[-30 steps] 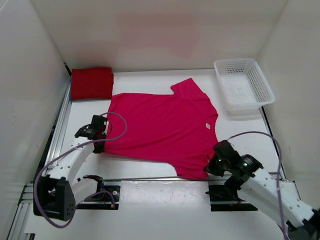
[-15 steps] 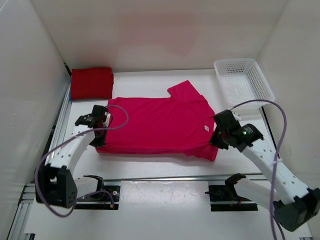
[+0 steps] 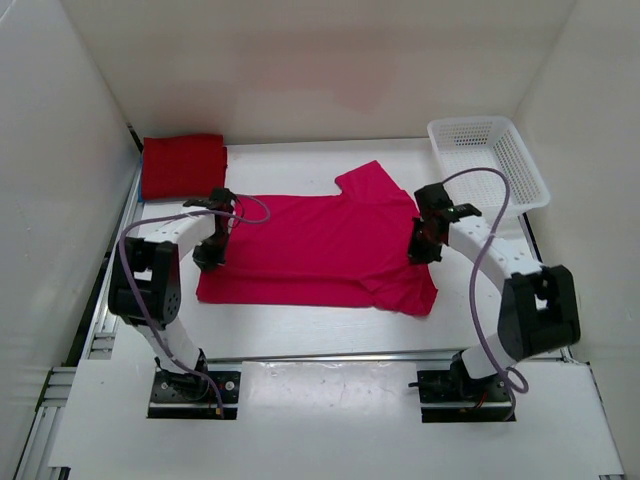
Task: Fold and stack the t-shirts
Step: Fold the flattened tshirt in 1/3 of the way
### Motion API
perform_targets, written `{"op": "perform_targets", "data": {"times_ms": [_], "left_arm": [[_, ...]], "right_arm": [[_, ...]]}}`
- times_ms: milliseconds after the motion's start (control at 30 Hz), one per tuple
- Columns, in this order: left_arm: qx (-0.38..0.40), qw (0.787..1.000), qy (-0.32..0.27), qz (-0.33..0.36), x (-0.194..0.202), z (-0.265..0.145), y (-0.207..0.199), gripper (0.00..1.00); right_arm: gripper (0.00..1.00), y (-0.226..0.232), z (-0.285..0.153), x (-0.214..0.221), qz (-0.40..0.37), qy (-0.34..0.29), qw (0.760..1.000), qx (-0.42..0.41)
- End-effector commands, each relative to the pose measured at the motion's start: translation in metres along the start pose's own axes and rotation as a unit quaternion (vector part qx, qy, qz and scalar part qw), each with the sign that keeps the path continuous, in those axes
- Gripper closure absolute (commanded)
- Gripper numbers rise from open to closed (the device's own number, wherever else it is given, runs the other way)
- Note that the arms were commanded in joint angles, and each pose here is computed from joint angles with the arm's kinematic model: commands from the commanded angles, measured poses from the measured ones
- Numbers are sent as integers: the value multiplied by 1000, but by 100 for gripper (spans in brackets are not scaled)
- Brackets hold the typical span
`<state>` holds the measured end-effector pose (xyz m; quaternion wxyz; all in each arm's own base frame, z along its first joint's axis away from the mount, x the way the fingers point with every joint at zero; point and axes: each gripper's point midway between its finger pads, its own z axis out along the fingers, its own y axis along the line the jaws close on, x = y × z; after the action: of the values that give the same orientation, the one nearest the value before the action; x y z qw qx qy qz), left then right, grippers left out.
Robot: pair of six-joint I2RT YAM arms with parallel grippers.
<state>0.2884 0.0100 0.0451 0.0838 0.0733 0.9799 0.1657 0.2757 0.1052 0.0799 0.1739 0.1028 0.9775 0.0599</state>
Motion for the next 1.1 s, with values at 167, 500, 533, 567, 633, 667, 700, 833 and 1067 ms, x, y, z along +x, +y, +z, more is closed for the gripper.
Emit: {"op": "perform_targets", "data": {"times_ms": [167, 500, 533, 567, 633, 667, 700, 833, 1067], "left_arm": [[-45, 999, -25, -5, -30, 6, 10, 90], [-49, 998, -29, -7, -34, 12, 10, 90], [-49, 998, -38, -10, -40, 10, 10, 90], [-54, 998, -34, -9, -39, 12, 11, 88], [-54, 998, -38, -11, -42, 11, 11, 60], [-54, 998, -38, -11, -42, 11, 11, 41], [-54, 998, -42, -12, -45, 9, 12, 29], [-44, 995, -63, -64, -47, -12, 43, 0], [72, 991, -40, -102, -3, -26, 32, 0]], "right_arm": [[100, 0, 20, -40, -20, -13, 1000, -5], [100, 3, 40, -52, -30, 10, 1000, 0], [99, 6, 38, -58, -34, 2, 999, -3], [88, 5, 39, -58, -34, 7, 999, -1], [63, 10, 35, -68, -41, -1, 999, -5], [46, 10, 32, -71, -47, -1, 999, -5], [42, 12, 28, -73, -47, -3, 999, -5], [35, 7, -5, -79, -52, -30, 998, -7], [35, -19, -27, 16, -14, 18, 998, -57]]}}
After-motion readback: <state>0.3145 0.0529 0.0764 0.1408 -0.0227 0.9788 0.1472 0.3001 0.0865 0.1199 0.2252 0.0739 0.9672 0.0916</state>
